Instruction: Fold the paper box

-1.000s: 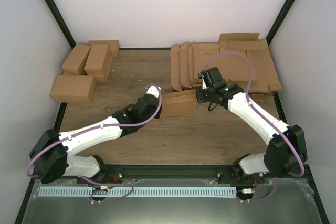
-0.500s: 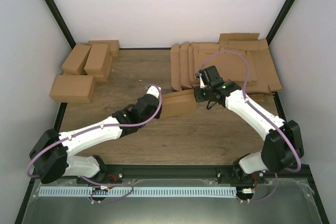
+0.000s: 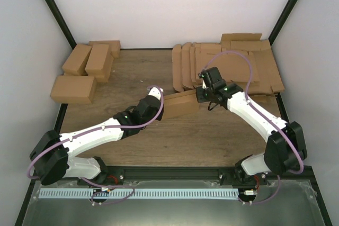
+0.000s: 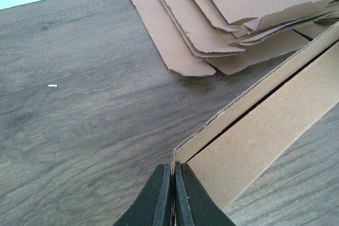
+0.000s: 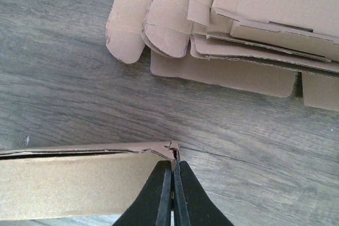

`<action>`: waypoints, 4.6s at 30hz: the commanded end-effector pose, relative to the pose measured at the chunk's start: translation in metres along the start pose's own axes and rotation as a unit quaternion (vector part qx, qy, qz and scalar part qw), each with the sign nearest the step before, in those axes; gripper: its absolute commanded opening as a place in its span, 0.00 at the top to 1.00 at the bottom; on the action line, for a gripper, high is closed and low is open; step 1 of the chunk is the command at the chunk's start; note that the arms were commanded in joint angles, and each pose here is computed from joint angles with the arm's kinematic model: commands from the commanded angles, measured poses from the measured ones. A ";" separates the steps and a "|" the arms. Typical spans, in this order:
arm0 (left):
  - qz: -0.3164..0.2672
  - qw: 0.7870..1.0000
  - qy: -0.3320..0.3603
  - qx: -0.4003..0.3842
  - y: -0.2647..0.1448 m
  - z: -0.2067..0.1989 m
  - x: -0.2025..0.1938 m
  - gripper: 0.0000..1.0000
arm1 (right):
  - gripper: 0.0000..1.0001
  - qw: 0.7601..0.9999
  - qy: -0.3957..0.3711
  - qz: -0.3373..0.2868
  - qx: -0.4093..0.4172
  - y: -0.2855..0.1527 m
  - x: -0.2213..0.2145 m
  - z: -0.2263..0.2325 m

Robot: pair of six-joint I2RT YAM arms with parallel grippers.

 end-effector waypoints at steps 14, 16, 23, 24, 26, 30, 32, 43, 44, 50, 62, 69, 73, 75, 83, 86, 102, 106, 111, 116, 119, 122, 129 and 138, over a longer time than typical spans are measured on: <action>0.003 1.000 -0.019 0.014 0.006 0.000 -0.002 0.96 | 0.99 0.998 0.009 -0.063 -0.020 0.016 -0.033 -0.002; 0.002 1.000 -0.028 0.011 0.006 -0.001 -0.001 0.96 | 0.99 0.998 0.010 -0.064 -0.025 0.019 -0.035 -0.002; 0.012 0.997 -0.072 -0.018 0.000 -0.007 0.008 0.87 | 0.99 0.996 -0.009 -0.085 -0.033 0.021 -0.046 0.002; 0.014 0.996 -0.083 -0.022 -0.001 -0.008 0.009 0.81 | 0.99 0.995 -0.012 -0.089 -0.030 0.020 -0.047 0.002; 0.015 0.994 -0.097 -0.037 -0.006 -0.009 0.012 0.63 | 0.99 0.995 -0.016 -0.093 -0.030 0.018 -0.048 0.002; 0.012 0.990 -0.133 -0.046 -0.020 -0.007 0.021 0.37 | 0.99 0.995 -0.019 -0.092 -0.023 0.016 -0.047 0.003; 0.011 0.988 -0.153 -0.029 -0.027 -0.001 0.026 0.26 | 0.99 0.995 -0.020 -0.092 -0.020 0.015 -0.047 0.004; 0.082 0.981 -0.171 -0.045 -0.060 0.020 0.062 0.53 | 0.99 0.996 -0.027 -0.085 -0.011 0.012 -0.044 0.005; 0.094 0.981 -0.157 -0.059 -0.061 0.018 0.063 0.55 | 0.99 0.996 -0.027 -0.084 -0.011 0.012 -0.043 0.004; 0.156 0.974 -0.134 -0.093 -0.052 0.007 0.056 0.69 | 0.99 0.996 -0.022 -0.085 -0.007 0.010 -0.039 0.005; 0.171 0.980 -0.097 -0.035 -0.012 0.011 0.047 0.52 | 0.99 0.996 -0.026 -0.080 -0.006 0.011 -0.040 0.005; 0.173 0.980 -0.081 -0.057 0.006 0.024 0.057 0.52 | 0.99 0.996 -0.029 -0.083 -0.002 0.011 -0.038 0.006; 0.190 0.978 -0.065 -0.060 0.016 0.022 0.057 0.56 | 0.99 0.996 -0.031 -0.079 -0.002 0.013 -0.039 0.006; 0.195 0.977 -0.064 -0.057 0.020 0.021 0.058 0.60 | 0.99 0.996 -0.032 -0.079 -0.003 0.013 -0.039 0.006; 0.199 0.977 -0.073 -0.017 0.030 0.023 0.059 0.82 | 0.99 0.997 -0.031 -0.076 0.001 0.014 -0.038 0.007; 0.201 0.976 -0.079 0.008 0.032 0.026 0.059 0.90 | 0.99 0.997 -0.032 -0.076 0.000 0.014 -0.038 0.006; 0.212 0.949 -0.233 0.036 0.047 0.021 0.056 0.96 | 0.99 0.997 -0.019 -0.080 -0.004 0.012 -0.038 0.012; 0.210 0.947 -0.239 0.044 0.049 0.022 0.055 0.96 | 0.99 0.997 -0.019 -0.080 -0.006 0.012 -0.039 0.012; 0.216 0.943 -0.249 0.036 0.049 0.018 0.065 0.96 | 0.99 0.997 -0.023 -0.077 -0.009 0.013 -0.041 0.013; 0.244 0.933 -0.262 0.038 0.054 0.015 0.068 0.96 | 0.99 0.997 -0.026 -0.076 -0.012 0.013 -0.043 0.012; 0.246 0.932 -0.262 0.040 0.055 0.016 0.066 0.96 | 0.99 0.997 -0.027 -0.076 -0.014 0.013 -0.044 0.012; 0.237 0.936 -0.255 0.056 0.055 0.021 0.062 0.96 | 0.99 0.997 -0.027 -0.076 -0.015 0.013 -0.044 0.012; 0.217 0.947 -0.222 0.080 0.047 0.033 0.050 0.96 | 0.99 0.997 -0.039 -0.051 -0.039 0.016 -0.044 0.009; 0.207 0.952 -0.195 0.114 0.051 0.044 0.031 0.96 | 0.99 0.996 -0.064 -0.041 -0.046 0.018 -0.037 0.009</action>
Point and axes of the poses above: each gripper's point midway between its finger pads, its own y axis out along the fingers, its own z axis along the line the jaws close on, x = y × z, the point moved 10 cm from there along -y, back along the fingers, and after that the axes turned 15 degrees about -y, right-handed, at the moved point
